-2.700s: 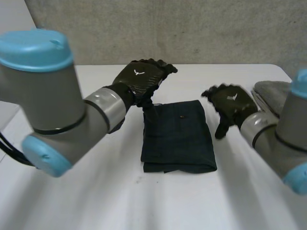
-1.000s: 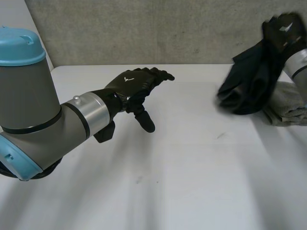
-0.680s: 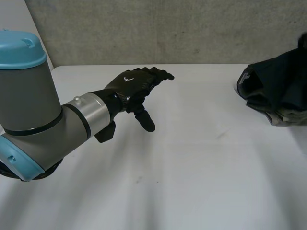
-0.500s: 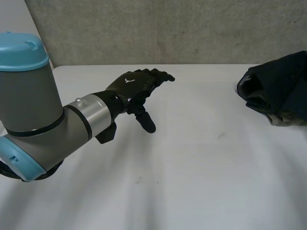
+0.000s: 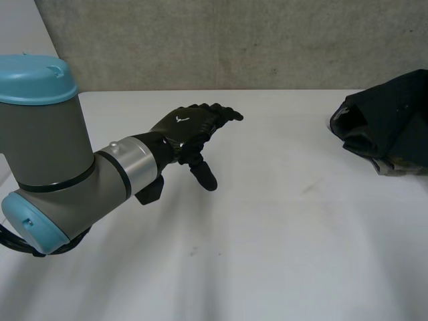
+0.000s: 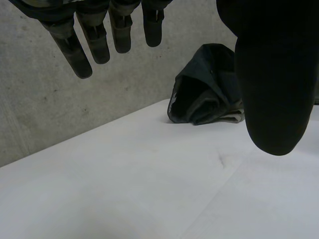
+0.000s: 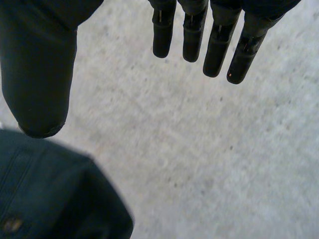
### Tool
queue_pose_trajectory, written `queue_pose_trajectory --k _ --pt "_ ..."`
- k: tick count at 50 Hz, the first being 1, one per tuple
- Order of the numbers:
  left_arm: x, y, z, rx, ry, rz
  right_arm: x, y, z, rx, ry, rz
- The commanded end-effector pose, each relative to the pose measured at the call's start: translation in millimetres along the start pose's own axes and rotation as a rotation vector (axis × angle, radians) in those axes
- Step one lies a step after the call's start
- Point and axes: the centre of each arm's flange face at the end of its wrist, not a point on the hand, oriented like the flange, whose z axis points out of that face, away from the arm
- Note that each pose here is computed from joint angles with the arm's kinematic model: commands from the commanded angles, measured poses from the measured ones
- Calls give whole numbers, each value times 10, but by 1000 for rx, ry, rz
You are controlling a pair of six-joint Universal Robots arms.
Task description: Fold the laundry.
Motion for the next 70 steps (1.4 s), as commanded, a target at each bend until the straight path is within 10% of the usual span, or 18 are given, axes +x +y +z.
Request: queue_pose_trajectory --k 1,44,70 --pt "-5 6 7 4 -1 3 -54 -67 180 56 -19 4" --pt "-111 80 64 -12 -22 -13 -656 966 420 -74 -185 12" --pt "-104 86 62 -15 -20 -18 164 1097 -79 -264 -117 -125"
